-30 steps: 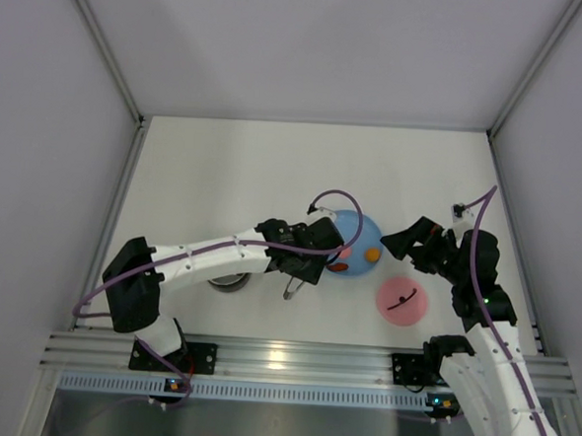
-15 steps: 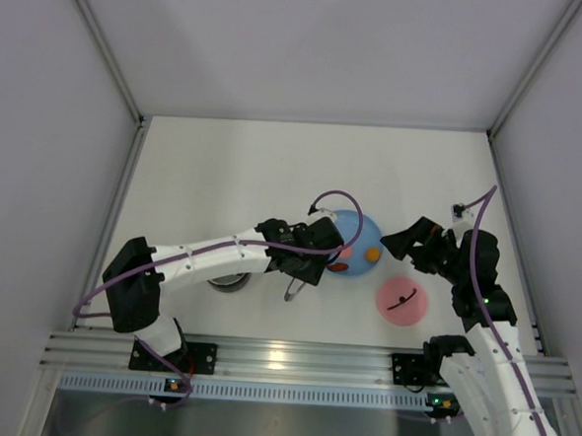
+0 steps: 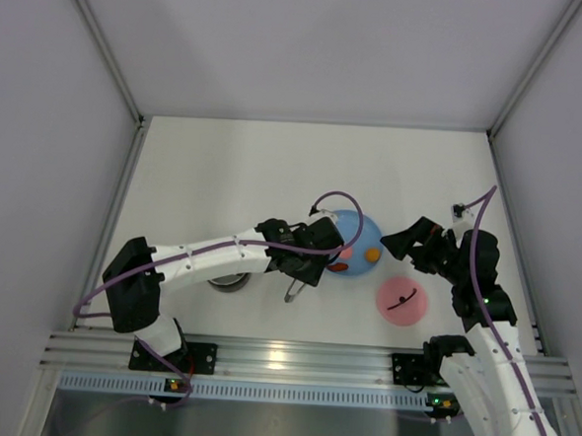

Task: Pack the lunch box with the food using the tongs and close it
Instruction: Pick up the fake food from the plate.

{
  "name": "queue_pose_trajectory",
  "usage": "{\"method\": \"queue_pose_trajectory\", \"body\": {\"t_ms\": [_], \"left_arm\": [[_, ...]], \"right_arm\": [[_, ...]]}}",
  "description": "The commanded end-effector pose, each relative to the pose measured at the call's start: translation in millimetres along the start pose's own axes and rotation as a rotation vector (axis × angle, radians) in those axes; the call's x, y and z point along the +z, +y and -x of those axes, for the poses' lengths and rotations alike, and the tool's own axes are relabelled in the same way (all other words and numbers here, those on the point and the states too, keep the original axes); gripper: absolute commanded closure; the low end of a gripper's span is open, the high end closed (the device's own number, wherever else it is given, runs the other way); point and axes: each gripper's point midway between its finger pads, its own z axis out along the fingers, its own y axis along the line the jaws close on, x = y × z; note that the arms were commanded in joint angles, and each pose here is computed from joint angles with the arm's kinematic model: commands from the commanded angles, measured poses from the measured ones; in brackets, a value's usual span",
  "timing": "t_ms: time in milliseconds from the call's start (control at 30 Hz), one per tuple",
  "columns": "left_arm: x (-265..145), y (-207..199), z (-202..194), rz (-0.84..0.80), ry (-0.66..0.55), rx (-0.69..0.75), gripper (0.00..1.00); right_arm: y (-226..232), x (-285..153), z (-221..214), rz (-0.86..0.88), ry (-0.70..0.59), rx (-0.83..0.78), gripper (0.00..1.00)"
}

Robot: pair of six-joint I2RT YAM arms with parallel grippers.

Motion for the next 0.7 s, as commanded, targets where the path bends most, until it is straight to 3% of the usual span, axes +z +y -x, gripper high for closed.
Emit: {"method": "queue_pose_trajectory", "body": {"t_ms": [0,300,667], "left_arm": [[-9,-10,16,-0.040,-0.044,-0.009,0.52],[-12,-14,25,-0.051,-0.064,-0.010,0.60],[-54,-8,69,-0.031,-0.221,-0.011,0.62]], "right_arm": [[5,-3,11,0.009,-0.034,-0.019,0.00],[4,-3,10,0.007,-0.029,-0.018,0.01],[6,-2,13,0.007,-0.030,-0.022,0.01]]}}
